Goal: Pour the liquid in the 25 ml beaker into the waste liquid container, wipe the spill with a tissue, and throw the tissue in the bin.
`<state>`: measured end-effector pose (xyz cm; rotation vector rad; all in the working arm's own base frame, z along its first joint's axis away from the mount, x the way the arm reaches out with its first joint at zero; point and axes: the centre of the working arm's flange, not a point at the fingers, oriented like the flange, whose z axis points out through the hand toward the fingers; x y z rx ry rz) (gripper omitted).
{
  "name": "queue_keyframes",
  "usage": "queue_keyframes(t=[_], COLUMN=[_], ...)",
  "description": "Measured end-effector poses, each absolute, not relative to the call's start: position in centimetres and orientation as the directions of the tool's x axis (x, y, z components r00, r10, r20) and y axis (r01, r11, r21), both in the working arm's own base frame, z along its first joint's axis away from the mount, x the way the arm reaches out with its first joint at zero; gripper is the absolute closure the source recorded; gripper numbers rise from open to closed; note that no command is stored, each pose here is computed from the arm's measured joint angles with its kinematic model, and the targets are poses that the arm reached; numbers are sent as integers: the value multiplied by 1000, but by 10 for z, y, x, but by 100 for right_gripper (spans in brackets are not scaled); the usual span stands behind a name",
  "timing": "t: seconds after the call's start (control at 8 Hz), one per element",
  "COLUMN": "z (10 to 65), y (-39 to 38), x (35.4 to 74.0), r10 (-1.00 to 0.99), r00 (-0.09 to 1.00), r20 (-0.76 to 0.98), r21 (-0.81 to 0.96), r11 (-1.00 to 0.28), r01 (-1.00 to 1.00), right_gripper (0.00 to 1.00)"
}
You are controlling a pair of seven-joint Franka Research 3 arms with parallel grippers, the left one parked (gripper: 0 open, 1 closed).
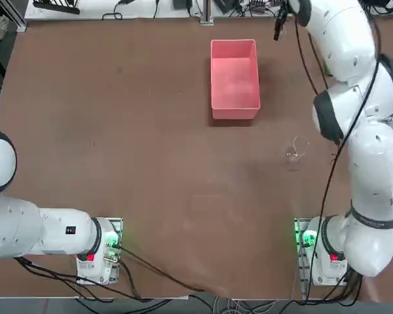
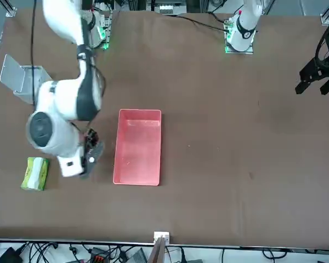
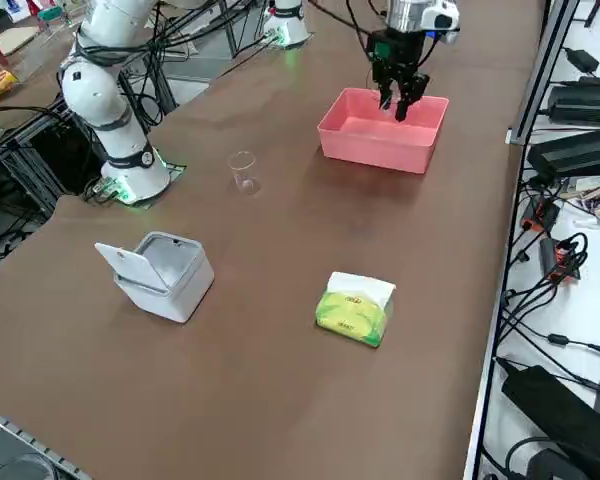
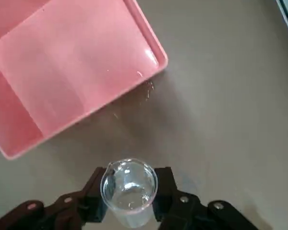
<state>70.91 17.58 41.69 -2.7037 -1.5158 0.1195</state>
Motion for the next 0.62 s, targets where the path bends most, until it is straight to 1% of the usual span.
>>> queue_keyframes(t=[0.12, 0.62], z=[415, 415], y=[162, 133], x=[713, 720], r10=[854, 895], r00=[519, 442], r20=[-30, 56], r21=[-91, -137], r11=[-519, -431], r01=[850, 892], right_gripper=[52, 52])
